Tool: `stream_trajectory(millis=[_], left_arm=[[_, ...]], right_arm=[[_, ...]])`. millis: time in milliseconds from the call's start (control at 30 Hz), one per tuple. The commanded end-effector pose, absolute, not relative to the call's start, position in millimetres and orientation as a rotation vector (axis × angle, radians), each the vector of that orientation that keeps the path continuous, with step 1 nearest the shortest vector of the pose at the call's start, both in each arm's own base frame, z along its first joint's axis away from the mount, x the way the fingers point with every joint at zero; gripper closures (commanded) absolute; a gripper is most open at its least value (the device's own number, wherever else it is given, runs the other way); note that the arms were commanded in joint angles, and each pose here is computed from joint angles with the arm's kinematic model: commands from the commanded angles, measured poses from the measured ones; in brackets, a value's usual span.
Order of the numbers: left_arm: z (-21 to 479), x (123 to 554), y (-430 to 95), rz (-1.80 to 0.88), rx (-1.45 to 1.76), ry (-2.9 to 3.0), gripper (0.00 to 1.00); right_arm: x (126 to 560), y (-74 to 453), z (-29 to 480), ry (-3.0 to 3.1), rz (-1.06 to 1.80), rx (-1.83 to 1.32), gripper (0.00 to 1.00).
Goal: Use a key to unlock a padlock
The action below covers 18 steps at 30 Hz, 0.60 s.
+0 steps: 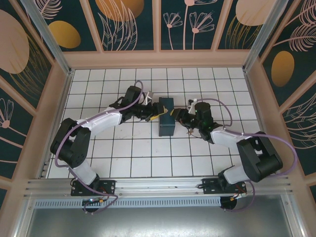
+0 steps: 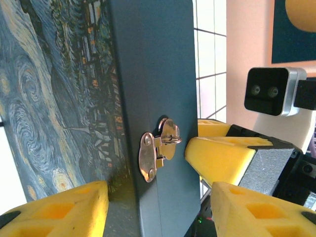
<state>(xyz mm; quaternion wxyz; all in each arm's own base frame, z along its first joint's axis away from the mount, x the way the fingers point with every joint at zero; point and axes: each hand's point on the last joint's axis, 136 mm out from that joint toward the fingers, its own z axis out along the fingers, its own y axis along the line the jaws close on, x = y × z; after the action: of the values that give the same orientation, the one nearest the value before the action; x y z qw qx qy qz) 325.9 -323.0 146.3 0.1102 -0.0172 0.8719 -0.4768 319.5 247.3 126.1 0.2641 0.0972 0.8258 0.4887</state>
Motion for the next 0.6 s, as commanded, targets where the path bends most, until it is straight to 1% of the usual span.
stream_trajectory(millis=[0,300,467,567], left_arm=[[174.9,326.0,-322.6,-1.461,-0.009,2.482,0.44],[171.0,346.5,-301.7,-1.368,-0.083,2.488,0.44],[169.3,362.8,-305.0,-1.342,-0.106,2.479,0.45],[179.9,371.7,-310.5,-1.365,-0.097,2.441,0.45]], right_arm=[[300.3,270.3,90.4,2.360,1.383,0.253,0.66],[330.4,291.3,67.4,2.372,1.384,0.289,0.69],[331.3,287.6,49.5,2.422,1.330,0.328,0.70],[324.6,282.9,39.3,2.449,1.314,0.352,0.70]])
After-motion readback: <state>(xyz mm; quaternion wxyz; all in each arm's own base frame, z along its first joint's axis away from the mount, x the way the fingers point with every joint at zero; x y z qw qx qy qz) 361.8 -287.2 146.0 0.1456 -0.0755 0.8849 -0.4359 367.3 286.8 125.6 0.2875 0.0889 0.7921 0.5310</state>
